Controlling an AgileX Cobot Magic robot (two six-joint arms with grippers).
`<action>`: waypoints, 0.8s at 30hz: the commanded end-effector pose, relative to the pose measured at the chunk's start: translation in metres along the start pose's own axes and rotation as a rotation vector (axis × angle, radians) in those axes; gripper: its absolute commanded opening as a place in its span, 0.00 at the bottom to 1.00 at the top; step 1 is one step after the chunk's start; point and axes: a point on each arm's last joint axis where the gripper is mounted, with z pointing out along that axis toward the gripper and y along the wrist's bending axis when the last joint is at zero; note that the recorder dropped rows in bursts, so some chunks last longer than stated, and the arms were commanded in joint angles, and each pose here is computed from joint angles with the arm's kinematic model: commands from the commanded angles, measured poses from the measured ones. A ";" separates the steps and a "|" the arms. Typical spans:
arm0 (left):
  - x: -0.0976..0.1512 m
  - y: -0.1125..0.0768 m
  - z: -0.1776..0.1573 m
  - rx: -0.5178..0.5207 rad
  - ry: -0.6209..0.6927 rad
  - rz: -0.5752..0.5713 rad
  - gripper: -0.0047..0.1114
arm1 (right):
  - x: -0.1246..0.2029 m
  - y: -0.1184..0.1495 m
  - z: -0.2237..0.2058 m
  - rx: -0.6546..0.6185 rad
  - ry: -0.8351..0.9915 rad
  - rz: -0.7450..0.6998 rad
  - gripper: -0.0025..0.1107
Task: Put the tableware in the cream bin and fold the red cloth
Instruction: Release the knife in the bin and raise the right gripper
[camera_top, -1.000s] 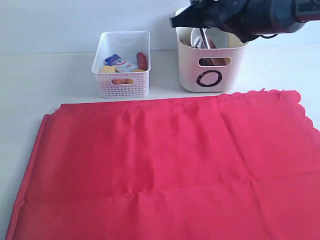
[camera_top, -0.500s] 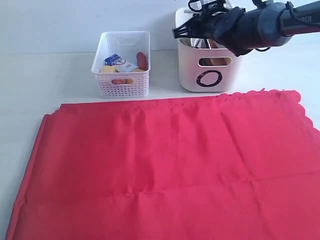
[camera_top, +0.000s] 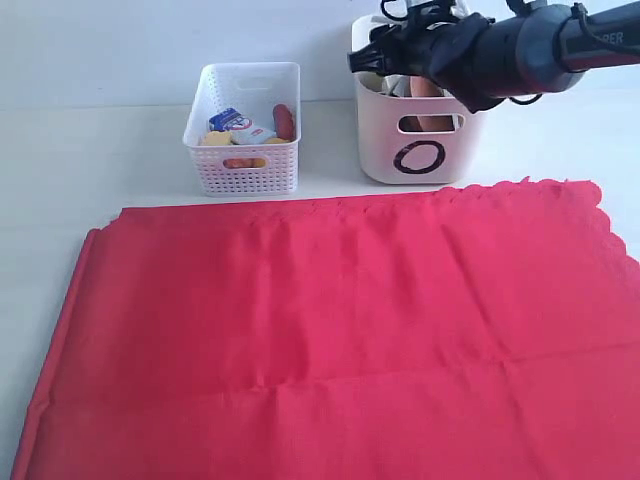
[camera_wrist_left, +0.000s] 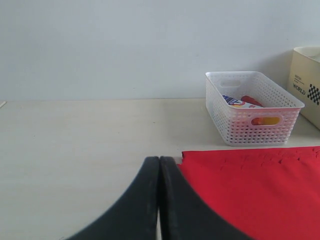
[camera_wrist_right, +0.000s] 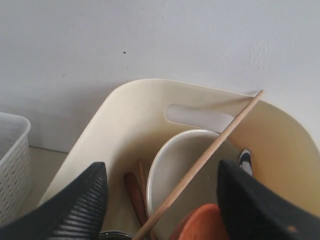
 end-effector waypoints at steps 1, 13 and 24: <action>0.001 0.000 0.000 0.004 -0.005 0.000 0.04 | -0.016 -0.004 -0.008 -0.014 -0.005 0.069 0.57; 0.001 0.000 0.000 0.004 -0.005 0.000 0.04 | -0.062 0.006 -0.050 -0.255 0.018 -0.074 0.48; 0.001 0.000 0.000 0.004 -0.005 0.000 0.04 | -0.061 0.004 -0.067 -0.343 0.088 -0.112 0.06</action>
